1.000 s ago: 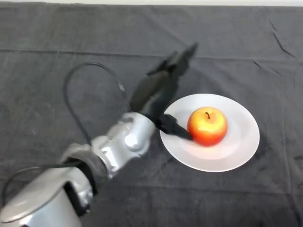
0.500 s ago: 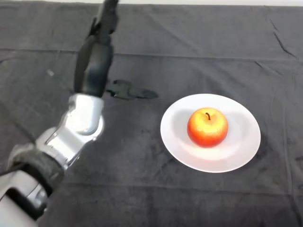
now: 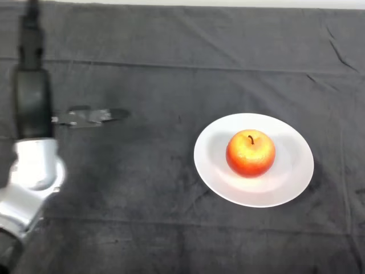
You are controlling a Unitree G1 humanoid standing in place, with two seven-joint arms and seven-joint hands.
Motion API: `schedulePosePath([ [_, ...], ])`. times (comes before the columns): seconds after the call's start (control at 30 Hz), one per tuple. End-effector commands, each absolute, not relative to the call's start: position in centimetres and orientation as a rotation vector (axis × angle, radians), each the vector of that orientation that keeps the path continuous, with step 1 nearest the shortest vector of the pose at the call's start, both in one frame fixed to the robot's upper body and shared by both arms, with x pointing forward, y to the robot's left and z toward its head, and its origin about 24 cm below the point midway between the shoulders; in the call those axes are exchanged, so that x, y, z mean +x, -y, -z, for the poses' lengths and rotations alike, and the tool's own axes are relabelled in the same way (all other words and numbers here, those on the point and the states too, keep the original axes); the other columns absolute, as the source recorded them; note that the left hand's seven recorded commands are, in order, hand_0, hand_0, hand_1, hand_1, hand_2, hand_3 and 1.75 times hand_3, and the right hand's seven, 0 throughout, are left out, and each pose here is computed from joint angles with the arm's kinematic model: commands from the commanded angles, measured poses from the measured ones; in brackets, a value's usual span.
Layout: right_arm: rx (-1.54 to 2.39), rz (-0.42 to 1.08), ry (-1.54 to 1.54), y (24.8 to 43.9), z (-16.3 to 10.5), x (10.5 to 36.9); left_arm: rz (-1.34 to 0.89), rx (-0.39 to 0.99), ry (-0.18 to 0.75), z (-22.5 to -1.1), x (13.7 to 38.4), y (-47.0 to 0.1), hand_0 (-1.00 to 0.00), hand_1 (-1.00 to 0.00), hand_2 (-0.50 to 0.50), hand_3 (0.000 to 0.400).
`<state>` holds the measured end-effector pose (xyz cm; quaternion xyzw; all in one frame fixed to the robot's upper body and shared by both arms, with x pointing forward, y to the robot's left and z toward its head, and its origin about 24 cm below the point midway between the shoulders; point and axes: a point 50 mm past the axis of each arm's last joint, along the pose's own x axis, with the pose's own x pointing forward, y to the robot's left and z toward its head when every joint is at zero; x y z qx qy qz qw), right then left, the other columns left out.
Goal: Move the apple to the plate
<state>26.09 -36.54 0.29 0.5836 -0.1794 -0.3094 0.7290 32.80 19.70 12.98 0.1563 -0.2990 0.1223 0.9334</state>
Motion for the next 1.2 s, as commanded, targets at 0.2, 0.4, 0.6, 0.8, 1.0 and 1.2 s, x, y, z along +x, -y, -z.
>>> schedulePosePath([
  [0.2, 1.276, 0.695, 0.432, 37.3, -0.6, 25.6, -0.355, 0.343, 0.636, -13.2, 30.0, -24.4, 0.00, 0.00, 0.00, 0.000],
  [0.4, 1.276, 0.695, 0.431, 37.3, -0.6, 25.6, -0.434, 0.377, 0.639, -12.7, 27.9, -27.4, 0.00, 0.00, 0.00, 0.000],
  [0.6, 1.275, 0.695, 0.431, 37.3, -0.6, 25.6, -0.523, 0.420, 0.639, -12.5, 26.3, -30.3, 0.00, 0.00, 0.00, 0.000],
  [0.8, 1.275, 0.695, 0.430, 37.3, -0.6, 25.6, -0.612, 0.449, 0.630, -12.0, 25.1, -32.4, 0.00, 0.00, 0.00, 0.000],
  [1.0, 1.276, 0.695, 0.430, 37.3, -0.6, 25.6, -0.682, 0.465, 0.620, -11.5, 24.6, -33.5, 0.00, 0.00, 0.00, 0.000],
  [1.2, 1.276, 0.695, 0.430, 37.3, -0.6, 25.6, -0.718, 0.474, 0.621, -11.2, 24.8, -33.4, 0.00, 0.00, 0.00, 0.000],
])
